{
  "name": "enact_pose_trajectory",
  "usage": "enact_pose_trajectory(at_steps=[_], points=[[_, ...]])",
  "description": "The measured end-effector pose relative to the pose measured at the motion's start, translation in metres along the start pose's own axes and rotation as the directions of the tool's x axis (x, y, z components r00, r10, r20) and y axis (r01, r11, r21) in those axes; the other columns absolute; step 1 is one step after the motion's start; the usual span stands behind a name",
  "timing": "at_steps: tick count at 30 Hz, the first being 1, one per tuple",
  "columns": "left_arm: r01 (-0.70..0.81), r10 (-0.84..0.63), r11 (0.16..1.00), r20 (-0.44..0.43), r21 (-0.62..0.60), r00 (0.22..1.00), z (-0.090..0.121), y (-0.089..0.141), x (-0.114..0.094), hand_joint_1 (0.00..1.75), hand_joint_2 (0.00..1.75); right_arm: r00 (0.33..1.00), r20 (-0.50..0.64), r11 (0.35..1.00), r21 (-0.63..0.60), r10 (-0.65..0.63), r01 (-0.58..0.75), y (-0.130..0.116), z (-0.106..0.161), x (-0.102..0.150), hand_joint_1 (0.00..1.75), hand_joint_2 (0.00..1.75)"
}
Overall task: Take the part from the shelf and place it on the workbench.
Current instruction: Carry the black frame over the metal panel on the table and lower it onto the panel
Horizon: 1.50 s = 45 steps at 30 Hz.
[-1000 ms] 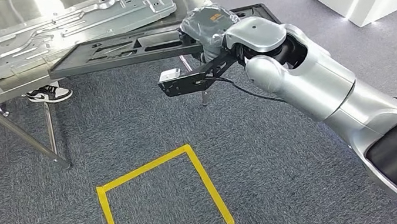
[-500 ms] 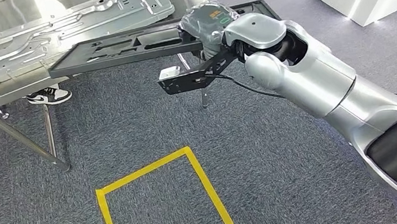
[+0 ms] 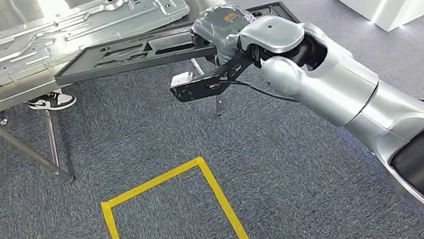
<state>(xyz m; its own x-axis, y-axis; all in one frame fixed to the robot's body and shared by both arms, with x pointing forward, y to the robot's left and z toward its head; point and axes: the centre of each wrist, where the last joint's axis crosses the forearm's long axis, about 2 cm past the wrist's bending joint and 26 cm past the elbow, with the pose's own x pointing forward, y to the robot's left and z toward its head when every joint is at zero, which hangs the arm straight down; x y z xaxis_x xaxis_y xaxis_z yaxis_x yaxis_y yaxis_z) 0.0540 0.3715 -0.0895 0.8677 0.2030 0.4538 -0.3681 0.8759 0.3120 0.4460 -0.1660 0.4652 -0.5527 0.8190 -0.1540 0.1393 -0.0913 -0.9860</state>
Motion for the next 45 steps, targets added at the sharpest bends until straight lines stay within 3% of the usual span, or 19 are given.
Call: enact_pose_trajectory(at_steps=[45], points=[[-0.016,0.016,1.0,-0.005,-0.019,1.0,0.0033,-0.0092,-0.0018,0.0,1.75,0.999,0.009,0.999,0.006,0.039,-0.039,-0.0056,-0.0035,0.0017,1.75,1.75]])
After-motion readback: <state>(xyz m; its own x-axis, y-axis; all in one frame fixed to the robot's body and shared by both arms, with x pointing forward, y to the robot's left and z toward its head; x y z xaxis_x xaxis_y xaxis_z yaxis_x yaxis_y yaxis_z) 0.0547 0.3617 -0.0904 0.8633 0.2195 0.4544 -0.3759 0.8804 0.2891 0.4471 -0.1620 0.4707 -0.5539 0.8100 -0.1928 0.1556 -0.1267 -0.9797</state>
